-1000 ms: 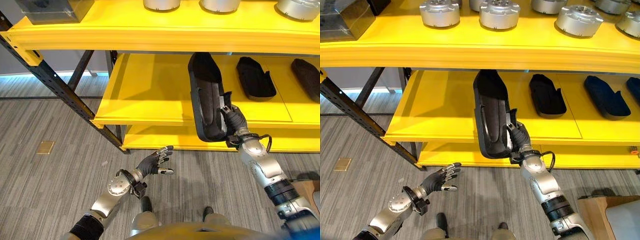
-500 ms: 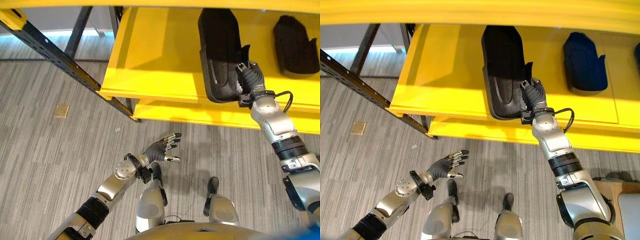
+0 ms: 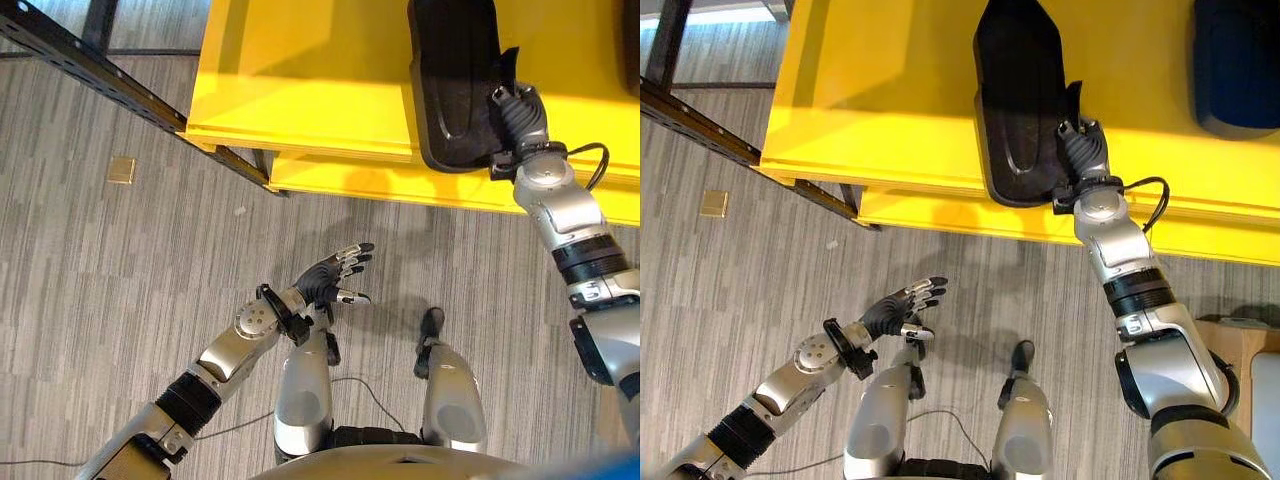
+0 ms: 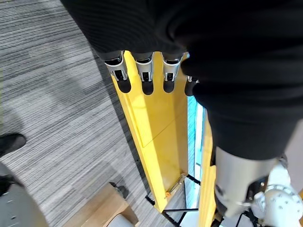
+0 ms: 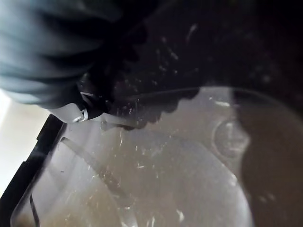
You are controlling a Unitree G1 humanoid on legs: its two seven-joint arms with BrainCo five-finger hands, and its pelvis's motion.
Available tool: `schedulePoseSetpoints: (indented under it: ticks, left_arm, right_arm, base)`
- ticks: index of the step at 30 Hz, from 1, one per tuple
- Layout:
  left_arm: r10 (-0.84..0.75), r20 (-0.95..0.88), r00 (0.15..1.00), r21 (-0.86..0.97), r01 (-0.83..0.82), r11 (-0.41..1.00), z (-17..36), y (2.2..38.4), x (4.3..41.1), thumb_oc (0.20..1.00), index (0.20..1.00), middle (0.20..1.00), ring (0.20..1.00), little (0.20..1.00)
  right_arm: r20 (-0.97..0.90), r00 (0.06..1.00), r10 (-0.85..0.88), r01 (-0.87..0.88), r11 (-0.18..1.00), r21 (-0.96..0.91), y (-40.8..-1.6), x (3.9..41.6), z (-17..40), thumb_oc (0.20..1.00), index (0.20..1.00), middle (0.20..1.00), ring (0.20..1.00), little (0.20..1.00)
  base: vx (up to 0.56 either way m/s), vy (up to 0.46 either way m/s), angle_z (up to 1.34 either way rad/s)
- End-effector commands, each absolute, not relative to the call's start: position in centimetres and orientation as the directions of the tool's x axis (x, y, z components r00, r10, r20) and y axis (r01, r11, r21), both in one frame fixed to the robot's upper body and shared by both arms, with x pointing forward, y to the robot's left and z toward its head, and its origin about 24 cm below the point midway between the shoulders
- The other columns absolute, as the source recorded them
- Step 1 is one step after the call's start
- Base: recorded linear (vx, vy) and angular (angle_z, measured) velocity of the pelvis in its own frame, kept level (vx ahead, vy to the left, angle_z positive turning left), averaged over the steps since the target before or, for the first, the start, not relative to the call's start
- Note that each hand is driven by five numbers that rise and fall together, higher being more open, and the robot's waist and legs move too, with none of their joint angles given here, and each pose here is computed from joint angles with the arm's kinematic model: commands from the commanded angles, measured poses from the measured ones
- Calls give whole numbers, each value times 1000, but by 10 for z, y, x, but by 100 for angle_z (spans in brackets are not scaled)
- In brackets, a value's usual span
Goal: Move parts from the plastic box to the shelf.
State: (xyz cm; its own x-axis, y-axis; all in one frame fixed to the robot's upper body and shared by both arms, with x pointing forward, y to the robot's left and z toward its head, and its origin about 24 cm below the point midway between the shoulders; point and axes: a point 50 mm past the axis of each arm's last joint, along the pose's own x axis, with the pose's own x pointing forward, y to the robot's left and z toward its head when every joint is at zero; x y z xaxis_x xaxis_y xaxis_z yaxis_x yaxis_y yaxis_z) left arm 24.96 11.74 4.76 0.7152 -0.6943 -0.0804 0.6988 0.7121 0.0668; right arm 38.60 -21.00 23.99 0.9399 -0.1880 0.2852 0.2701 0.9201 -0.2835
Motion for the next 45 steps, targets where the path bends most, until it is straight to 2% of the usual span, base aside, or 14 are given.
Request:
schedulePoseSetpoints:
  ticks: [1,3,28,36,45]
  left_arm:
    - [-733,43,679,28,733,680,64,102,236,1000,1000,1000,1000,1000]
    - [-732,44,680,27,731,681,65,101,235,1000,1000,1000,1000,1000]
    - [-730,-17,684,54,729,682,65,109,230,1000,1000,1000,1000,1000]
    - [-731,-65,680,58,734,677,61,117,229,1000,1000,1000,1000,1000]
    - [-717,-121,687,61,726,685,56,125,233,1000,1000,1000,1000,1000]
  right_arm:
    - [458,864,-212,358,897,-261,-222,376,300,200,200,200,200,200]
    - [432,876,-217,332,919,-212,-224,377,300,200,200,200,200,200]
    - [467,793,-391,543,802,-250,-265,374,348,200,200,200,200,200]
    - [434,804,-407,550,787,-280,-274,376,355,200,200,200,200,200]
    - [403,792,-459,570,792,-219,-283,378,358,200,200,200,200,200]
  base:
    - [-59,-39,-3]
    - [-48,-43,-2]
    - [11,-54,-4]
    - [38,-73,6]
    - [43,-98,4]
